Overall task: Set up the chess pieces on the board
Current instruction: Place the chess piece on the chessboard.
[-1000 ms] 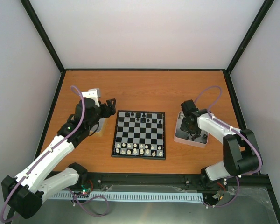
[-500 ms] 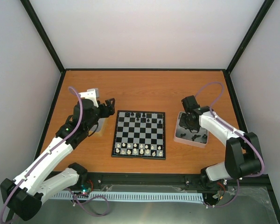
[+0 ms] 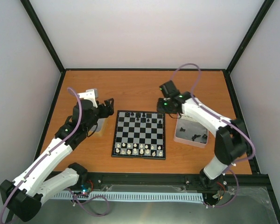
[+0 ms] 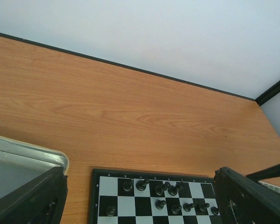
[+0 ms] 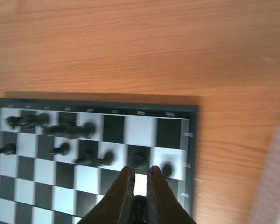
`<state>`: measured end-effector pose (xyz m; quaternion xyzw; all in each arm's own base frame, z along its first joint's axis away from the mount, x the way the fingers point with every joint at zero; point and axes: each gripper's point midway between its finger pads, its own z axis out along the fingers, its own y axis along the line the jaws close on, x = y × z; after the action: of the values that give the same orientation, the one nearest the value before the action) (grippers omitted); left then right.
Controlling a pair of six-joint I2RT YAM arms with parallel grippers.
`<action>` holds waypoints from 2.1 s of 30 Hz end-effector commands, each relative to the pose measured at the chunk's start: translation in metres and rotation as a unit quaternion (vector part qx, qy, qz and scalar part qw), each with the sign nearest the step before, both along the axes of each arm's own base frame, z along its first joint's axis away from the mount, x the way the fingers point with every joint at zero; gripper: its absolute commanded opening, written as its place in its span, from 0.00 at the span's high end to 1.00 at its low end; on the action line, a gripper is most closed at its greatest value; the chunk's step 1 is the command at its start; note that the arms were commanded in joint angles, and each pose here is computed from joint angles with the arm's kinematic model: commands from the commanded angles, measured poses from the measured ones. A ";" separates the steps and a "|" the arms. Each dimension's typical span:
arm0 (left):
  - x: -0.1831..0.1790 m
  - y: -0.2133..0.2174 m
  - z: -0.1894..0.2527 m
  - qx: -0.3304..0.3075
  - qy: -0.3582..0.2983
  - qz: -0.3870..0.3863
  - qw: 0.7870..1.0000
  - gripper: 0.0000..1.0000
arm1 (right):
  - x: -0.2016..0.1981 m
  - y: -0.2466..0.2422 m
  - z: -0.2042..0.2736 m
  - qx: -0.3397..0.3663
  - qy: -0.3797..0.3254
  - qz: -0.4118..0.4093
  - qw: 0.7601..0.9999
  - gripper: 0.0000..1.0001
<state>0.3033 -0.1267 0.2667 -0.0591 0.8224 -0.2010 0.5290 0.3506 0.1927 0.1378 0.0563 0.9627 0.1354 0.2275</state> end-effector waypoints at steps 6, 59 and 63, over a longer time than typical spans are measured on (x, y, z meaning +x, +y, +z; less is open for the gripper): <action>-0.016 0.046 0.038 0.004 -0.056 0.093 0.994 0.13 | 0.000 0.131 -0.010 -0.028 -0.010 0.118 0.993 0.94; -0.019 0.051 0.045 0.005 -0.066 0.100 0.993 0.13 | 0.008 0.197 -0.091 -0.117 0.017 0.228 0.967 0.79; -0.019 0.049 0.046 0.000 -0.065 0.096 0.993 0.12 | 0.003 0.202 -0.073 -0.090 0.016 0.235 0.968 0.76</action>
<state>0.2843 -0.0779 0.2980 -0.1212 0.7863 -0.1415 0.5891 0.3540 0.3878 0.0431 -0.1865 0.9645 0.0721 0.1724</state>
